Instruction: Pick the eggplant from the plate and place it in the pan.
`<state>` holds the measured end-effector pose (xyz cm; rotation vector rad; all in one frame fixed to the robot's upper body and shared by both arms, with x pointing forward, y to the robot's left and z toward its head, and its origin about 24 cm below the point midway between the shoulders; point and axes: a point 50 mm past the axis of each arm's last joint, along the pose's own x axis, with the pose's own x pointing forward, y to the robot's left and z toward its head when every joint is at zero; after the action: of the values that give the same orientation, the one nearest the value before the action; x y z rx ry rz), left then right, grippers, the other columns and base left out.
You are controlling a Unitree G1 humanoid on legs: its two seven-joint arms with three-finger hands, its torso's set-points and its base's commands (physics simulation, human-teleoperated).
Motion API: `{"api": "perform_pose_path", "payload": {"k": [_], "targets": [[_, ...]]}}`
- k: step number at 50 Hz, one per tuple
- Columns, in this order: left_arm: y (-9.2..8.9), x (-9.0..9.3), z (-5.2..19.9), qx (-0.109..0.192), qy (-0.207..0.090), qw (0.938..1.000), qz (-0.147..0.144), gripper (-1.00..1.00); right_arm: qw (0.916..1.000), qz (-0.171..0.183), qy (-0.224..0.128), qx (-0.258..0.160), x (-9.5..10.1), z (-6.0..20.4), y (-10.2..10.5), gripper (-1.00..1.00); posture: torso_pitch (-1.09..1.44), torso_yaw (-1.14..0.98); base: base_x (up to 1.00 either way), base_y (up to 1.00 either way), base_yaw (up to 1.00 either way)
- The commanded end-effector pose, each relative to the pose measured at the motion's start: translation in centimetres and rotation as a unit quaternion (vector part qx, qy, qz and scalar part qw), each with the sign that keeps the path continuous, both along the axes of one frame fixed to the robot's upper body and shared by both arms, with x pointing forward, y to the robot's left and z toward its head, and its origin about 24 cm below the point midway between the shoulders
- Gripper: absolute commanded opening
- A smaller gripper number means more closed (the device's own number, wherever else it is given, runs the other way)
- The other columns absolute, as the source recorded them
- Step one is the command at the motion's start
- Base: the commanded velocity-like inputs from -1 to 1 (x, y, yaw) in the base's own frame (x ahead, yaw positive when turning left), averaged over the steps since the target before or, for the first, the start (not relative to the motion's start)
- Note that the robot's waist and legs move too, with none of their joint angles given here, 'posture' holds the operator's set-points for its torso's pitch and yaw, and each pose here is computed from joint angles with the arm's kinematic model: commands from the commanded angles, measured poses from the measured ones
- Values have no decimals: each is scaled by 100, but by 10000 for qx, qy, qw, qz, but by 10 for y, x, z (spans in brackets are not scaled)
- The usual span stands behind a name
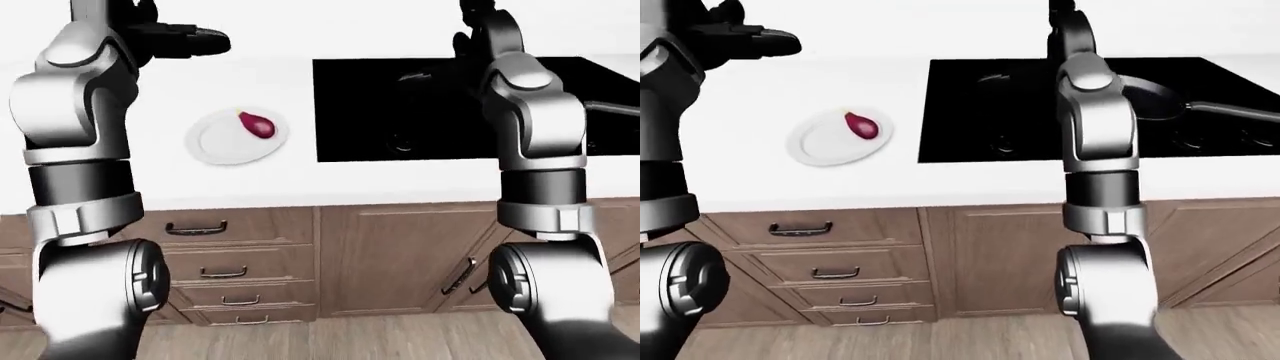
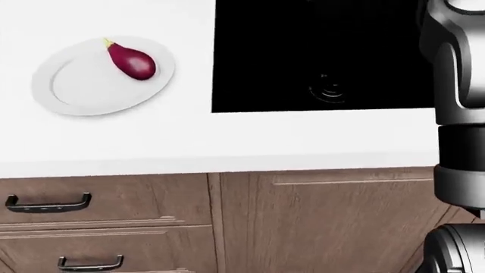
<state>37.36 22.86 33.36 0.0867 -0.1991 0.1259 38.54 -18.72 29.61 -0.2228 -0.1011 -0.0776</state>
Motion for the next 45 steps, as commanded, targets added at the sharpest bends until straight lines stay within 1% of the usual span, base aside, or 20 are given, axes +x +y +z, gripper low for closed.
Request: {"api": "perform_pose_path", "payload": {"k": [1, 6, 12, 19, 29, 30, 32, 39, 45], "targets": [[-6, -7, 21, 88, -439, 9989, -113, 100, 9987, -116, -494, -48, -7, 21, -5, 100, 0, 0, 0, 0, 0], [-7, -8, 28, 110, -469, 9988, -122, 100, 9986, -117, -508, -54, -7, 22, -6, 100, 0, 0, 0, 0, 0], [-6, -7, 23, 140, -444, 9988, -120, 100, 9985, -102, -529, -112, -8, 17, -3, 100, 0, 0, 0, 0, 0], [-4, -7, 24, 125, -442, 9989, -106, 100, 9978, 12, -655, -5, -10, 26, 0, 100, 0, 0, 5, 0, 0], [-5, -8, 26, 144, -451, 9988, -113, 100, 9977, -36, -675, -106, -9, 25, 1, 100, 0, 0, 24, 0, 0], [-5, -9, 26, 148, -446, 9988, -111, 100, 9977, 4, -668, -112, -9, 24, 2, 100, 0, 0, 0, 0, 0], [-4, -8, 23, 131, -439, 9989, -113, 100, 9976, -21, -678, -95, -11, 24, 1, 100, 0, 0, 0, 0, 0], [-3, -8, 23, 145, -444, 9989, -103, 100, 9973, -23, -722, -112, -10, 23, 2, 100, 0, 0, 0, 0, 0], [-4, -8, 23, 144, -442, 9989, -111, 100, 9961, 66, -868, -117, -12, 27, 3, 100, 0, 0, 0, 0, 0]]}}
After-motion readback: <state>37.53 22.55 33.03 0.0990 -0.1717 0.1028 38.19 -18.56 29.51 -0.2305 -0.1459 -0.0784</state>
